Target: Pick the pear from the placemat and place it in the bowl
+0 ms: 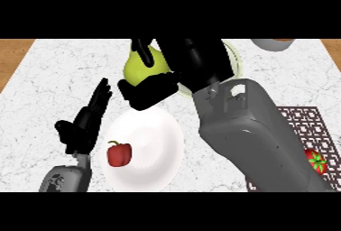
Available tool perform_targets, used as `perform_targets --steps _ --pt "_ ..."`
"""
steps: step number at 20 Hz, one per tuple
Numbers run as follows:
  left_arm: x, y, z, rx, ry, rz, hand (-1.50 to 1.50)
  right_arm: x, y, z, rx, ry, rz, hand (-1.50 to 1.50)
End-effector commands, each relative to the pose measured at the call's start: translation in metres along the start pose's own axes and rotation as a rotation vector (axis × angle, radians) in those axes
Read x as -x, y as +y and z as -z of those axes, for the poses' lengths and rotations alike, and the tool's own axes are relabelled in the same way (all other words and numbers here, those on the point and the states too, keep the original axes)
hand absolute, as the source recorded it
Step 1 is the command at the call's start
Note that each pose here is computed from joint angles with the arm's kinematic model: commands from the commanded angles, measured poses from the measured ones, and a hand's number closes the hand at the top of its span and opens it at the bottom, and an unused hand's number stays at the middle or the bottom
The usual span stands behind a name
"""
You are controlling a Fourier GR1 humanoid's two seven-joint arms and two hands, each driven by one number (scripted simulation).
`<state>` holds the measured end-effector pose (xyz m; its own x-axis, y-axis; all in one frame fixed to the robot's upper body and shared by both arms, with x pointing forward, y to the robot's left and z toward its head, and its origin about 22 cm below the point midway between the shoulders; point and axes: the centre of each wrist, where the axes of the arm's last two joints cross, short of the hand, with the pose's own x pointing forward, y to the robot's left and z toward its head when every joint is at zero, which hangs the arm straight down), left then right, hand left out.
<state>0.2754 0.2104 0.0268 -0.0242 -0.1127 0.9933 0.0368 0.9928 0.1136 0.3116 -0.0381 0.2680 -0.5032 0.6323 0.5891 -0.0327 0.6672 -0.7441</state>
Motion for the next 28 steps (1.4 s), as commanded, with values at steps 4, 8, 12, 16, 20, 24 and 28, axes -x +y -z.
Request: perform_targets --steps 4,8,12,16,20,24,28 --pt "-0.007 0.001 0.012 0.018 -0.001 0.003 0.00 0.056 0.001 0.034 0.025 0.035 -0.212 1.50" --pt "0.004 0.011 -0.002 -0.004 0.001 0.014 0.00 0.119 0.012 0.035 0.028 0.104 -0.172 1.50" --pt "-0.005 0.010 0.006 0.016 -0.010 -0.006 0.00 0.145 0.023 0.047 0.044 0.111 -0.249 1.50" --pt "0.002 0.006 -0.003 0.005 -0.019 0.012 0.00 0.166 0.040 0.050 0.020 0.161 -0.263 1.50" --pt "-0.007 0.010 0.004 0.016 -0.020 -0.015 0.00 0.222 0.035 0.032 -0.108 0.204 -0.210 1.50" --pt "-0.020 0.006 0.009 0.015 -0.019 -0.003 0.00 0.225 0.045 0.035 -0.195 0.266 -0.069 -1.50" --pt "-0.011 0.001 0.001 0.011 -0.023 0.002 0.00 0.244 0.039 0.026 -0.223 0.193 0.050 -1.50"
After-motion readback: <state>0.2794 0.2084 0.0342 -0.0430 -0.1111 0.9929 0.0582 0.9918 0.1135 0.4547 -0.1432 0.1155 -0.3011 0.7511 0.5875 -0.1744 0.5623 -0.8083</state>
